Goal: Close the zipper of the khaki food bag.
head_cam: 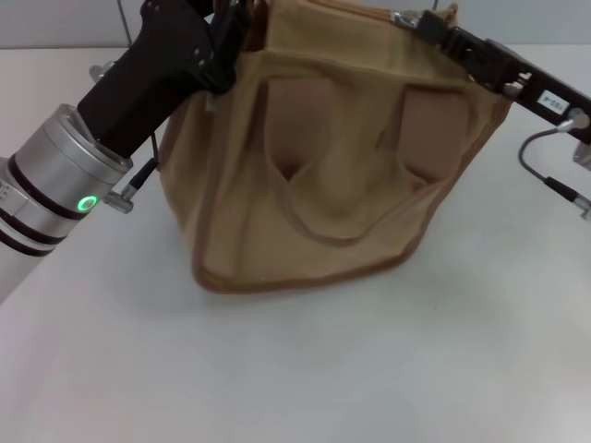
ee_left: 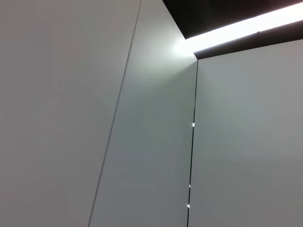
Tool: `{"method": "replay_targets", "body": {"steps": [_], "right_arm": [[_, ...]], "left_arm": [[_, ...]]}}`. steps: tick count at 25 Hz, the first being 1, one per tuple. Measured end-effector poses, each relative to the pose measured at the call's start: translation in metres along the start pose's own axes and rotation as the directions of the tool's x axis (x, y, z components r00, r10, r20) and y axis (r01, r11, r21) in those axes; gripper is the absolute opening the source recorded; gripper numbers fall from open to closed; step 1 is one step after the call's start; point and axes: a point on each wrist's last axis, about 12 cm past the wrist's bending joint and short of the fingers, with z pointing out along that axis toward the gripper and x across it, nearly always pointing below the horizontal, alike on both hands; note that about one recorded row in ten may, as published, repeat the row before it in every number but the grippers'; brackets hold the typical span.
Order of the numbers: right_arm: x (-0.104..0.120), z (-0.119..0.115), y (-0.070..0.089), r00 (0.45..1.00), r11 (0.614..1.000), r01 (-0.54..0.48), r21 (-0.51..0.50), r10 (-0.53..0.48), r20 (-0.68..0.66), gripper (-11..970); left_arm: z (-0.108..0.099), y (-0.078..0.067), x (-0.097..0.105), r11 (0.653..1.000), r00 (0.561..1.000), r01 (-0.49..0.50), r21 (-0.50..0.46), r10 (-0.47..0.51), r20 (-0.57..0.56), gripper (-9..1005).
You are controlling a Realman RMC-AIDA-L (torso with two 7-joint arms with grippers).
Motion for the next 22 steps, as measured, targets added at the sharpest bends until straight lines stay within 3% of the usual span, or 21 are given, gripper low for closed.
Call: {"method": "replay_targets", "body": {"steps": [22], "right_arm": [[-0.001, -0.042, -0.006, 0.994, 0.993, 0.006, 0.121, -0.019, 0.108, 87]], "left_arm": [[-0.019, 0.001, 0.000, 0.998, 1.000, -0.004, -0.071, 0.004, 0.000, 169]]}}
